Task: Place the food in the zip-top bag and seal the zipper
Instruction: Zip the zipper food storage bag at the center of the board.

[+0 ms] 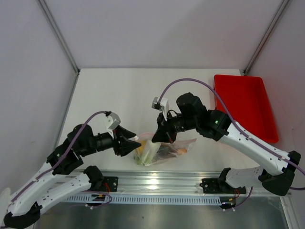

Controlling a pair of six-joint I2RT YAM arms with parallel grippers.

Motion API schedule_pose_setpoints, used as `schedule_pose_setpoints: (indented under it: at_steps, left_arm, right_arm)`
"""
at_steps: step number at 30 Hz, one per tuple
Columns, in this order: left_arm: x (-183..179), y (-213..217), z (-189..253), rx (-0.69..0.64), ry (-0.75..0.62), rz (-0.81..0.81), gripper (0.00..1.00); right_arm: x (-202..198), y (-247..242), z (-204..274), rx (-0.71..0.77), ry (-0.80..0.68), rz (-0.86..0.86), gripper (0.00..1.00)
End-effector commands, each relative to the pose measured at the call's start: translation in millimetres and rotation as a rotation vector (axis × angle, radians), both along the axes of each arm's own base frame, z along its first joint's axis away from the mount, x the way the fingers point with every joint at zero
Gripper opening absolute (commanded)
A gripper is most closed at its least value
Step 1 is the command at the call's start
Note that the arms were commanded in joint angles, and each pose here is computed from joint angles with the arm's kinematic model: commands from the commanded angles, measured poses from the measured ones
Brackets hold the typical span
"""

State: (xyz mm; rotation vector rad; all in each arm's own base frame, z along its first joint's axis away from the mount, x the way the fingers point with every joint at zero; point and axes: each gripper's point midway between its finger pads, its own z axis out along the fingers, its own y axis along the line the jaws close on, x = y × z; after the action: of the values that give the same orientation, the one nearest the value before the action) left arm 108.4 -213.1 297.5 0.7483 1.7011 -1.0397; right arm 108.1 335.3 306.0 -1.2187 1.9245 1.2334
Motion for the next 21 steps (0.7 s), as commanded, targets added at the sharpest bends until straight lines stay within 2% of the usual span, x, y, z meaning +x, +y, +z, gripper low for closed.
schedule_pose_setpoints:
  at_steps: [1, 3, 5, 8, 11, 12, 13, 16, 21]
  left_arm:
    - [1.4, -10.7, 14.3, -0.024, -0.041, -0.047, 0.56]
    - [1.5, -12.7, 9.9, -0.008, -0.024, -0.054, 0.39]
    - [1.2, -12.1, 6.1, 0.006, -0.011, -0.053, 0.28]
    - [1.3, -9.5, 4.5, 0.012, -0.008, -0.043, 0.02]
    - [-2.3, -7.2, 6.9, 0.002, -0.010, -0.048, 0.01]
    - [-4.2, -7.7, 6.7, 0.001, -0.006, -0.058, 0.00]
    - [-5.8, -8.6, 6.2, 0.000, -0.005, -0.069, 0.01]
    - [-11.0, -12.3, 6.4, -0.002, 0.003, -0.108, 0.01]
    - [-12.1, -19.7, 5.9, 0.010, 0.040, -0.139, 0.01]
  right_arm:
    - [-0.6, 6.3, 40.3, 0.121, -0.040, 0.022, 0.00]
    - [-0.3, 5.3, 42.6, 0.130, -0.039, 0.024, 0.00]
    - [0.8, 3.8, 45.8, 0.142, -0.041, 0.023, 0.00]
    - [3.1, 1.6, 46.9, 0.146, -0.042, 0.018, 0.00]
    - [6.6, -3.2, 42.3, 0.136, -0.044, 0.020, 0.01]
    - [6.7, -4.9, 42.6, 0.138, -0.050, 0.026, 0.06]
    - [7.0, -6.2, 41.0, 0.131, -0.051, 0.031, 0.24]
    - [0.0, -3.6, 47.0, 0.153, -0.066, 0.099, 0.39]
    - [-9.4, 8.5, 66.6, 0.207, -0.126, 0.196, 0.44]
